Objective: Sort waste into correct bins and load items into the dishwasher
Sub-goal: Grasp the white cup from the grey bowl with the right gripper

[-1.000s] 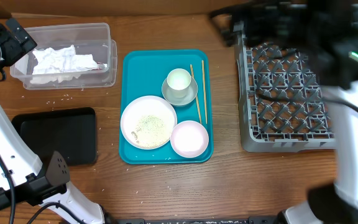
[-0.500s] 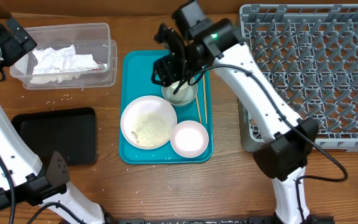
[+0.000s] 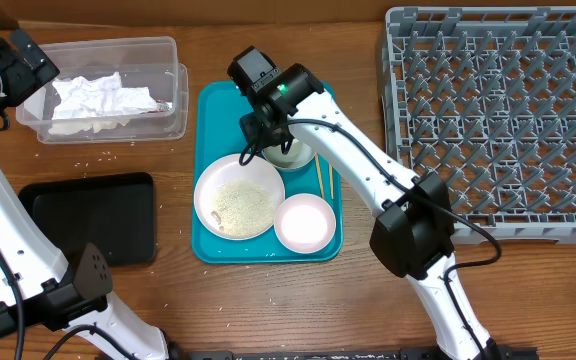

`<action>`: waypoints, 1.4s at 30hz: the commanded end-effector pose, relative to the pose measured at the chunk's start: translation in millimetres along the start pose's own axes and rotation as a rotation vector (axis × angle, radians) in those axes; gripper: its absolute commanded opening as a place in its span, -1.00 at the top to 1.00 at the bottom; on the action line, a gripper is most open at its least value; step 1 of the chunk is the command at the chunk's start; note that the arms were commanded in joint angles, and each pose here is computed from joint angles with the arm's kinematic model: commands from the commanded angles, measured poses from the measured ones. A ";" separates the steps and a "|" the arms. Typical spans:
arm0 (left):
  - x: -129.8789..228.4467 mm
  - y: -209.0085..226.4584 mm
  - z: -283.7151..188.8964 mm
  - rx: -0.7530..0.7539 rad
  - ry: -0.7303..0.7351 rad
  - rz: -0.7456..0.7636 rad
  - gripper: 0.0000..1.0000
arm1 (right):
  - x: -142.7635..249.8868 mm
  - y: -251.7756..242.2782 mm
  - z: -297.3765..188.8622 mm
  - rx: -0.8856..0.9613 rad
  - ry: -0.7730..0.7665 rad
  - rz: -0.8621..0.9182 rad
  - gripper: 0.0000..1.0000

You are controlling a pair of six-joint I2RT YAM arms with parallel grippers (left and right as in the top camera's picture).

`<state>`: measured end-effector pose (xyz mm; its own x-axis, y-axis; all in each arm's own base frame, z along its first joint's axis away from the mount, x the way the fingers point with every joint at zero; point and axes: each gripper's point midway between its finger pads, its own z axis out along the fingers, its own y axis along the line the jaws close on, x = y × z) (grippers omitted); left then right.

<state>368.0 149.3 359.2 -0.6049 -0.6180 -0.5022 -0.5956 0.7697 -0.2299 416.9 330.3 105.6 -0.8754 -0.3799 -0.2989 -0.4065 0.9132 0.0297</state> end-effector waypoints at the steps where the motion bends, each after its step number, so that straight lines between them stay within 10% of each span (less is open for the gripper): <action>1: -0.4 2.3 -1.0 -0.008 -0.004 0.017 -1.00 | -7.3 -9.8 1.6 0.040 -0.028 0.024 -0.25; 16: -0.3 2.3 -1.0 -0.008 -0.004 0.017 -1.00 | 3.4 -11.4 29.6 0.048 -0.005 0.022 0.16; 27: -0.3 2.3 -1.0 -0.008 -0.004 0.017 -1.00 | -22.0 -6.0 -16.4 0.021 -0.079 0.032 0.93; 40: -0.3 2.3 -1.0 -0.008 -0.004 0.017 -1.00 | -65.7 -32.7 -125.1 -0.085 -0.273 0.155 0.92; 42: -0.3 2.3 -1.1 -0.008 -0.004 0.017 -1.00 | -68.1 -35.4 -133.2 -0.140 -0.279 0.152 0.48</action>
<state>368.0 149.3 359.2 -0.6049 -0.6180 -0.5022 -0.5956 0.7697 -0.2299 448.7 315.6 222.7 -0.8395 -0.2255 -0.4944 -0.3290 0.9350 0.1322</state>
